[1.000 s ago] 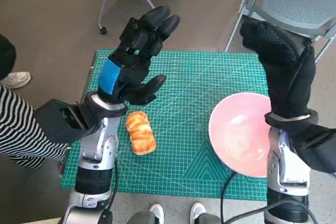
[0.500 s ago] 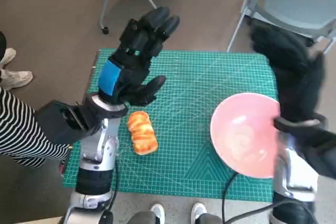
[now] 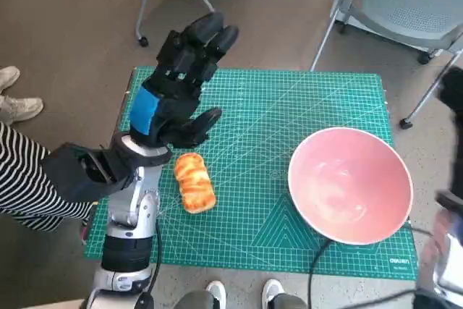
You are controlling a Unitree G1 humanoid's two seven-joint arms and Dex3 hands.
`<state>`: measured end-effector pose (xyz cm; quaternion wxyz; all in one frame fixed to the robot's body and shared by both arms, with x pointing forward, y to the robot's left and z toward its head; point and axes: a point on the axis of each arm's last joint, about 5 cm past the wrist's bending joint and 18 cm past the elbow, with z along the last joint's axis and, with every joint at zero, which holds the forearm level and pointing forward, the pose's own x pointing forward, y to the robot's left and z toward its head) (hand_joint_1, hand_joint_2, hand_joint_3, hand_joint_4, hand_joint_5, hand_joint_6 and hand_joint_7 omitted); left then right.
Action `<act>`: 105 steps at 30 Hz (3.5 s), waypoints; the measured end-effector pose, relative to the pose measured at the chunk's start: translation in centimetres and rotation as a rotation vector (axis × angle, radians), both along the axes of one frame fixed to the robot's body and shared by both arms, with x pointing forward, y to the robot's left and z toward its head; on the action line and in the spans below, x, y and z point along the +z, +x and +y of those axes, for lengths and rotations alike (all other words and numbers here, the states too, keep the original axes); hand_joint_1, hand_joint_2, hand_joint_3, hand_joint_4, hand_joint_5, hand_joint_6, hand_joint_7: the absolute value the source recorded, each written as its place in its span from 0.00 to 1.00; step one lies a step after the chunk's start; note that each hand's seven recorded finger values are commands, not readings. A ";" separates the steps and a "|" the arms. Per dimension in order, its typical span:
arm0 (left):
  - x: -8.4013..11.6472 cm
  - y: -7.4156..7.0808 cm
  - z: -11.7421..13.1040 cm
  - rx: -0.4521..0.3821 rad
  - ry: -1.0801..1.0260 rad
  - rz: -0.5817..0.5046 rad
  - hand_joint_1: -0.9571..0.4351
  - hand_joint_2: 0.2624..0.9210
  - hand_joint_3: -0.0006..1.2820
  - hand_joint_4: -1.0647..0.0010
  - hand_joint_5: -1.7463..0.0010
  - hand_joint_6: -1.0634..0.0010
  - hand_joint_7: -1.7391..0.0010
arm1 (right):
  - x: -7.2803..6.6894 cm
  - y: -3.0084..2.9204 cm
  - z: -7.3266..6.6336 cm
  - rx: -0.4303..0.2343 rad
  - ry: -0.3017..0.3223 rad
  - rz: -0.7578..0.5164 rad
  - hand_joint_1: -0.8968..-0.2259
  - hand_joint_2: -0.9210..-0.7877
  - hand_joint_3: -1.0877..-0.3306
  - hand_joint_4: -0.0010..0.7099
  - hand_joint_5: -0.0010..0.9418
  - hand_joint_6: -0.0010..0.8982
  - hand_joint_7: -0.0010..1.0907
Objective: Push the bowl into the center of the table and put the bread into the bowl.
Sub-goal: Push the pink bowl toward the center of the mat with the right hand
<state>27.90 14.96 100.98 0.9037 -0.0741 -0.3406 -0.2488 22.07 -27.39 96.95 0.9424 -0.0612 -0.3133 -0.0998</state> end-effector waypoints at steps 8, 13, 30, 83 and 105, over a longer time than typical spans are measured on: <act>-0.3 0.1 0.1 0.002 -0.001 0.013 0.30 0.99 0.20 0.97 0.85 1.00 0.70 | -2.5 -0.61 -1.1 -0.084 0.076 0.064 0.40 0.00 0.42 0.20 0.00 0.00 0.56; -0.3 0.1 0.1 0.005 -0.005 0.014 0.30 1.00 0.19 0.97 0.85 1.00 0.70 | -4.5 -0.70 -1.2 -0.110 0.127 0.120 0.42 0.00 0.41 0.21 0.00 0.00 0.55; -0.7 0.3 0.2 -0.005 0.000 0.028 0.30 1.00 0.19 0.96 0.86 1.00 0.70 | -9.6 0.44 0.9 -0.072 0.269 0.305 0.45 0.00 0.40 0.23 0.00 0.08 0.42; -0.6 -0.4 2.5 0.075 0.043 0.006 0.30 1.00 0.20 0.89 0.93 1.00 0.71 | -7.6 7.71 12.7 0.462 0.366 0.374 0.47 0.00 0.35 0.16 0.01 0.07 0.41; -0.6 -0.5 2.5 0.090 0.067 0.008 0.29 1.00 0.21 0.87 0.95 1.00 0.70 | -3.4 9.28 11.3 0.448 0.273 0.217 0.40 0.00 0.38 0.16 0.00 0.08 0.43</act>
